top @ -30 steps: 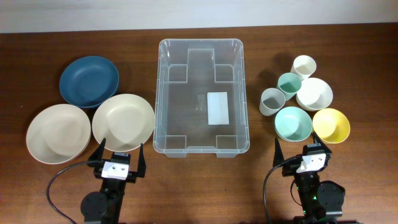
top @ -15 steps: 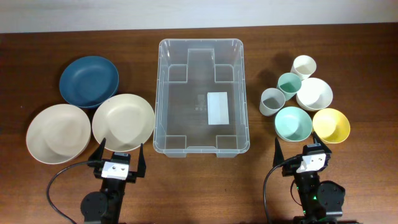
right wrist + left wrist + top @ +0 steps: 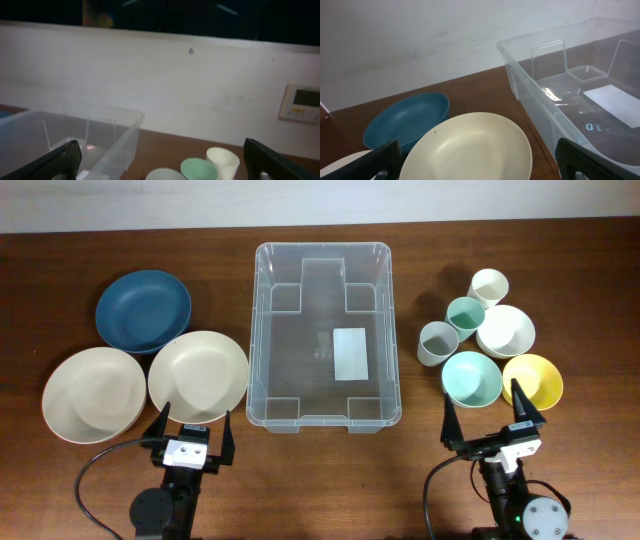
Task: Pack container
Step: 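Move the right gripper over the mint-green bowl near the yellow bowl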
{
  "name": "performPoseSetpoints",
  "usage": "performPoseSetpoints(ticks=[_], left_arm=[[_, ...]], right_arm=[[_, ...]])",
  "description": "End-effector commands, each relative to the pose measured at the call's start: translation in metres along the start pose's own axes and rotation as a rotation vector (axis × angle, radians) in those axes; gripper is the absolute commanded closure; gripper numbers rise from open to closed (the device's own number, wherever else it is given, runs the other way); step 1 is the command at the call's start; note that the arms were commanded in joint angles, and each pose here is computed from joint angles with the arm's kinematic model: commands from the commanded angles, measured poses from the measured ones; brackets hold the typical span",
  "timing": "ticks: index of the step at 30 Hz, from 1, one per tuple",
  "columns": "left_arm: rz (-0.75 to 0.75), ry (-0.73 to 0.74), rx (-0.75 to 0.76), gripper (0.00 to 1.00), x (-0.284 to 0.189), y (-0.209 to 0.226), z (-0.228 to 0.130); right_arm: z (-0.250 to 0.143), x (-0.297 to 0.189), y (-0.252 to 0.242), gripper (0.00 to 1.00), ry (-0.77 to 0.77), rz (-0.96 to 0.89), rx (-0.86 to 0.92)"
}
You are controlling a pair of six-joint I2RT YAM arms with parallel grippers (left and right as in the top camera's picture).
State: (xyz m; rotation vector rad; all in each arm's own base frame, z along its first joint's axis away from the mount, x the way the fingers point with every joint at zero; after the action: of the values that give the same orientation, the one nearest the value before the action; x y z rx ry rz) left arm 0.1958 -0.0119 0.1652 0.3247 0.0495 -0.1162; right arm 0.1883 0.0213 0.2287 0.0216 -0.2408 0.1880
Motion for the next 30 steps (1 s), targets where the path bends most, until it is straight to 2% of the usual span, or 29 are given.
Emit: performPoseSetpoints(ticks=[1, 8, 12, 14, 17, 22, 26, 30], left_arm=[[0.003, 0.003, 0.016, 0.01, 0.0, -0.001, -0.003], [0.003, 0.003, 0.016, 0.01, 0.0, -0.001, -0.003], [0.003, 0.003, 0.016, 0.01, 0.0, -0.001, -0.003], [0.003, 0.003, 0.016, 0.01, 0.0, -0.001, -0.003], [0.003, 0.003, 0.016, 0.01, 0.0, -0.001, -0.003], [0.003, 0.003, 0.016, 0.01, 0.0, -0.001, -0.003], [0.003, 0.003, 0.016, 0.01, 0.0, -0.001, -0.003], [0.003, 0.003, 0.016, 0.01, 0.0, -0.001, -0.003]], right_arm=[[0.034, 0.002, -0.002, 0.01, -0.061, -0.029, 0.005], [0.08, 0.024, -0.01, 0.02, -0.048, -0.074, -0.023], [0.105, 0.052, -0.023, 0.01, 0.013, -0.15, -0.038], [0.115, 0.074, -0.027, 0.01, 0.059, -0.15, -0.104], [0.124, 0.103, -0.031, 0.01, 0.108, -0.138, -0.114], [0.107, 0.134, -0.036, 0.01, 0.207, -0.123, -0.091], [0.089, 0.142, -0.041, 0.01, 0.262, -0.145, -0.086], [0.088, 0.141, -0.041, 0.01, 0.268, -0.145, -0.085]])
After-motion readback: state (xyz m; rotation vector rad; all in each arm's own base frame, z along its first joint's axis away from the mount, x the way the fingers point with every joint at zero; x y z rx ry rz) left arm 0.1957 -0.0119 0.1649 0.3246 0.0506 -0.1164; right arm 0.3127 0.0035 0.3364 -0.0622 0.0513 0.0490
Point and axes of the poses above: each gripper's point midway between its finger pads, its own x axis out along the fingers, its own y axis along the line the jaws close on, z = x × y, the point moved 5 cm from there along -x, back along the fingers, and after that the axes turned 6 degrees about x, right-handed, at the moved point
